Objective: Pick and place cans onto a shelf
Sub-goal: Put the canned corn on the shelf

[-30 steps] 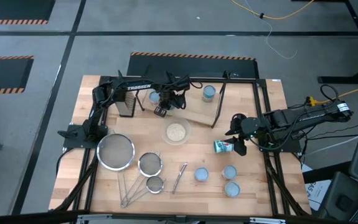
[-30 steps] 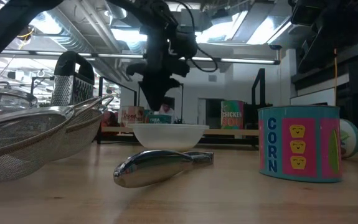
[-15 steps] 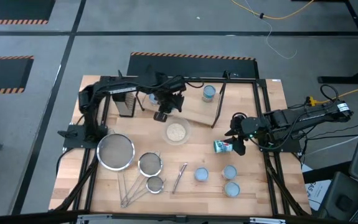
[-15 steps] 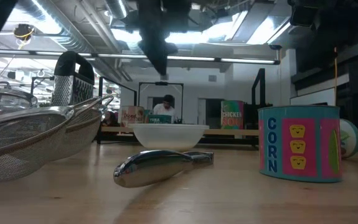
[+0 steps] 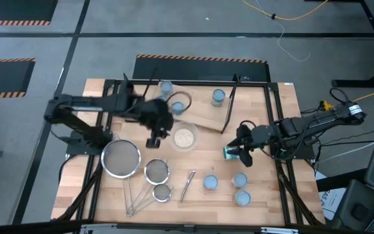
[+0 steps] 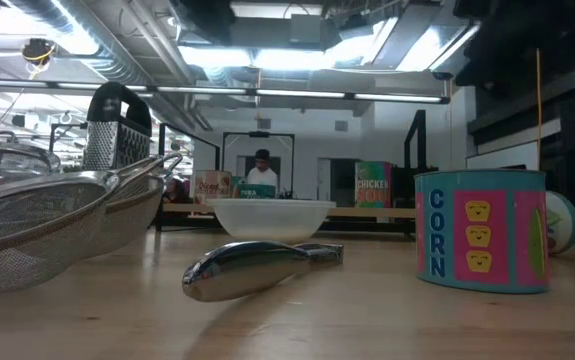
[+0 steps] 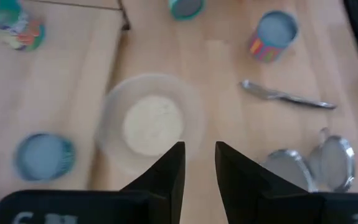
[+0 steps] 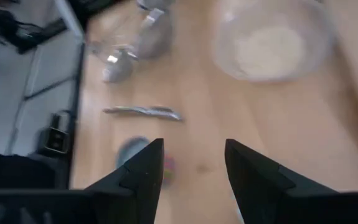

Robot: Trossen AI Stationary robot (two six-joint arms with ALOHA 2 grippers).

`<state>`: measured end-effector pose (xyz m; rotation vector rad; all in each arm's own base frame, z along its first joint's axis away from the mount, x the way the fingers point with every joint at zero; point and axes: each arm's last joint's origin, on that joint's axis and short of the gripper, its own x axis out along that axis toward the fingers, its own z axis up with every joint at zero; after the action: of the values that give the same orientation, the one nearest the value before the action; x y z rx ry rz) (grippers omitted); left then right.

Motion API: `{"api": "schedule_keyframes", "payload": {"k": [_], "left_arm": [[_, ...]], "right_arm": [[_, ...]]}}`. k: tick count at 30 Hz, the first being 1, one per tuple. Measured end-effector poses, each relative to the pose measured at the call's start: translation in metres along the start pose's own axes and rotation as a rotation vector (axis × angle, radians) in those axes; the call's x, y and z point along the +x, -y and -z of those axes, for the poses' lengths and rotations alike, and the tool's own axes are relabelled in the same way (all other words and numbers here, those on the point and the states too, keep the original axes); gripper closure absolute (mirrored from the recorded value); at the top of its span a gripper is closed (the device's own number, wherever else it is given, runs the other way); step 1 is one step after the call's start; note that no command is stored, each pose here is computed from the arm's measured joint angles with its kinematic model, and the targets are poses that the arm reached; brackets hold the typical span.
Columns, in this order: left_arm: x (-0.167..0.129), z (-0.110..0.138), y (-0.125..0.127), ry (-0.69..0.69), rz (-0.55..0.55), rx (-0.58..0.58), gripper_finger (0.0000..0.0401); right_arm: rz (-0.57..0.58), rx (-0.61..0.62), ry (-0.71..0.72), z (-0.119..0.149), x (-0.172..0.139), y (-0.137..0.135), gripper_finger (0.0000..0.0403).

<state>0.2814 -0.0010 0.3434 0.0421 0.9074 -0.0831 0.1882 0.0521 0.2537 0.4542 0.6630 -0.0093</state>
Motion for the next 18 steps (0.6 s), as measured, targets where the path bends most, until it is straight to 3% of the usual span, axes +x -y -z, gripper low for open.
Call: {"api": "schedule_keyframes", "payload": {"k": [5,10,18], "left_arm": [[0.019,0.031,0.031,0.12,0.005,-0.048,0.0319],[0.04,0.051,0.053,0.163,0.039,-0.025,0.0319],[0.056,0.059,0.07,0.26,0.065,0.011,0.0319]], "right_arm": [[-0.09,-0.003,0.026,0.002,0.021,-0.02,0.0228],[-0.138,0.042,0.003,0.011,0.046,-0.037,0.0228],[-0.125,0.06,-0.054,0.033,0.081,-0.057,0.0228]]}}
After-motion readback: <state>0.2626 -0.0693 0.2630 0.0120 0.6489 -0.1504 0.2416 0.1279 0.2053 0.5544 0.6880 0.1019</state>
